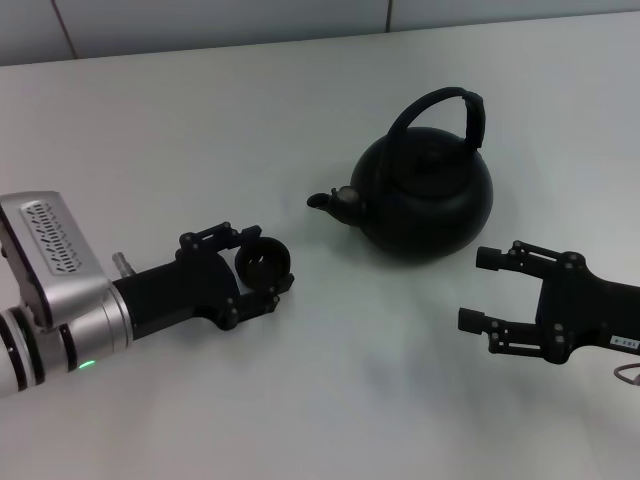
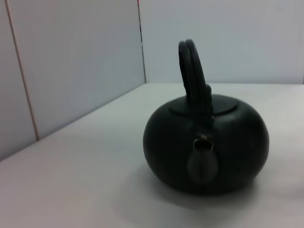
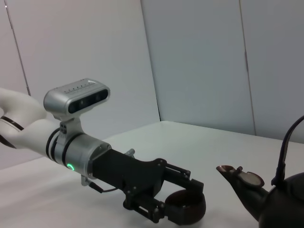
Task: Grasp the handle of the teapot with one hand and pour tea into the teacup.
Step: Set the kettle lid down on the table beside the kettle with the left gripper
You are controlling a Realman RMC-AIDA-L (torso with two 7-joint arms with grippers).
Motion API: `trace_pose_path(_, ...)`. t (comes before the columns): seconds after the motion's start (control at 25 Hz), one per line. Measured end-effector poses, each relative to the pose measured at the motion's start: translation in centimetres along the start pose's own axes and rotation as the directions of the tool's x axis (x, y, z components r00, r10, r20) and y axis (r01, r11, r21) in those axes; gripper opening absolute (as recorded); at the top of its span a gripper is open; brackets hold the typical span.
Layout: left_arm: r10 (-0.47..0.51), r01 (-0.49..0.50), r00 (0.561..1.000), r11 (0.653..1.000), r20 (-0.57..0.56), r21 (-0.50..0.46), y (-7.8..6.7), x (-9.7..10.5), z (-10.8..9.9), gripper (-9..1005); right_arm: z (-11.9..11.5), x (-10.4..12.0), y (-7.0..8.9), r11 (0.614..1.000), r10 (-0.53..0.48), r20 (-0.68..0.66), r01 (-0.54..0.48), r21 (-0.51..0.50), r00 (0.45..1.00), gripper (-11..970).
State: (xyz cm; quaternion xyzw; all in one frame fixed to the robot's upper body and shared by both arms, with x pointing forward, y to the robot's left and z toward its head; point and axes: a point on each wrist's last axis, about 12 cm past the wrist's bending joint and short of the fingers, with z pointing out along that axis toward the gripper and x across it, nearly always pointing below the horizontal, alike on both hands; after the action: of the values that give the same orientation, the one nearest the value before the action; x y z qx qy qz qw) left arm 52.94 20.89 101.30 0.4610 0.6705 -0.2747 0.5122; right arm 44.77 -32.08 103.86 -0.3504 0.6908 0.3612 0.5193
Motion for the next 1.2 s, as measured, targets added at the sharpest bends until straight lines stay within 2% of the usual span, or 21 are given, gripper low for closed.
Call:
trace_pose_path(0.8, -0.032, 0.031, 0.999, 0.999, -0.036, -0.019, -0.08, 0.48, 0.24, 689, 0.26, -0.13, -0.08, 1.0, -0.002, 0.003, 0.002, -0.006, 1.0, 811)
trace_pose_path(1.2, -0.051, 0.05, 0.999, 0.998, -0.018, -0.027, -0.02, 0.41, 0.0, 836, 0.32, -0.18, -0.1, 1.0, 0.007, 0.004, -0.007, -0.008, 1.0, 811)
